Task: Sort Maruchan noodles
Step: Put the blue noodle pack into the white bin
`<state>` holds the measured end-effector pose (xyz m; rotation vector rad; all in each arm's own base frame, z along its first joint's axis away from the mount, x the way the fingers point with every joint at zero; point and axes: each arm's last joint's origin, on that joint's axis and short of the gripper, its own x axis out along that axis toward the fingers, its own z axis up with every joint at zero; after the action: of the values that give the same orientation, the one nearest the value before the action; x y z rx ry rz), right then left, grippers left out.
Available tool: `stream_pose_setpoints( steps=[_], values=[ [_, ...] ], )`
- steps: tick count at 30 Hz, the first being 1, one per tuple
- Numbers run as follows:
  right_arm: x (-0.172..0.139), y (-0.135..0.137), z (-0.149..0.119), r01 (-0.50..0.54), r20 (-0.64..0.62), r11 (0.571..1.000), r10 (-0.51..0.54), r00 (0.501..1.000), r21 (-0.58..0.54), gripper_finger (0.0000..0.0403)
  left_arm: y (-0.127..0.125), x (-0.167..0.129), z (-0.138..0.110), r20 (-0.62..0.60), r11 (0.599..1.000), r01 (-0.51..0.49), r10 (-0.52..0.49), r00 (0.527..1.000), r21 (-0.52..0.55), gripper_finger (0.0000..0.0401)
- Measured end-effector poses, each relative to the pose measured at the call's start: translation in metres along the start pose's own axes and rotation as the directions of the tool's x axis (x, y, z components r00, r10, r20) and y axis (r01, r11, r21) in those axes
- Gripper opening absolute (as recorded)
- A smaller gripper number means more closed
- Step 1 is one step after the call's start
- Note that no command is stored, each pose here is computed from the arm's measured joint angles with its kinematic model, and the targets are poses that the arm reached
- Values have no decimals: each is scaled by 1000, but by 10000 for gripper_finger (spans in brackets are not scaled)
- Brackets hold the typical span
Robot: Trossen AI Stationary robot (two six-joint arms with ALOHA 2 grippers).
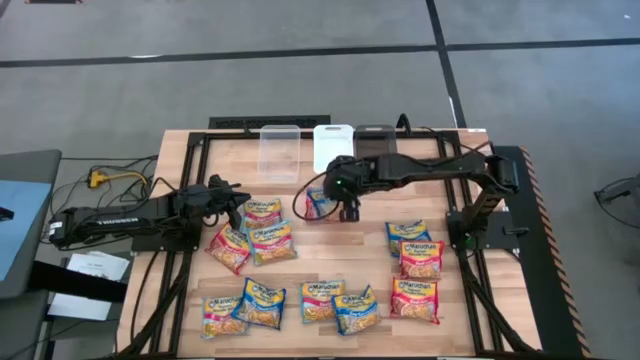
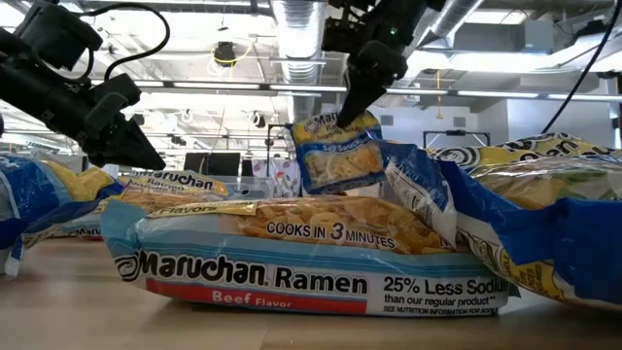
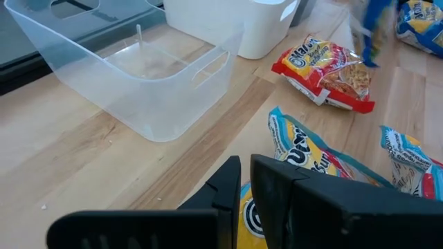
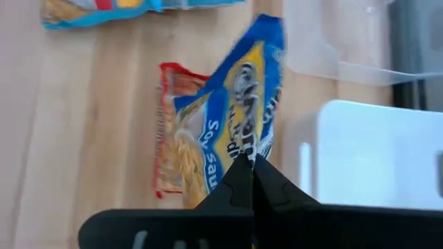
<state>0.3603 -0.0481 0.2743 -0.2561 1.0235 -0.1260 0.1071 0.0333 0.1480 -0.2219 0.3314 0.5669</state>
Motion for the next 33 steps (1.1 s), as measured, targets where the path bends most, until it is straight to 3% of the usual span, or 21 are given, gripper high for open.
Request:
stream_pose_setpoints(
  steps=[9, 20, 33],
  values=[
    [-20, -47, -5, 176, 58, 984, -177, 983, 22, 4, 0, 0, 1, 10, 1000, -3, 3, 1000, -3, 22],
    [-30, -116, -16, 359, 166, 928, -372, 913, 106, 4, 1, 0, 2, 20, 1000, -26, 25, 999, 6, 22],
    [-38, -155, -24, 461, 251, 878, -479, 841, 131, 4, 1, 0, 2, 22, 999, -33, 33, 999, 7, 22]
  ],
)
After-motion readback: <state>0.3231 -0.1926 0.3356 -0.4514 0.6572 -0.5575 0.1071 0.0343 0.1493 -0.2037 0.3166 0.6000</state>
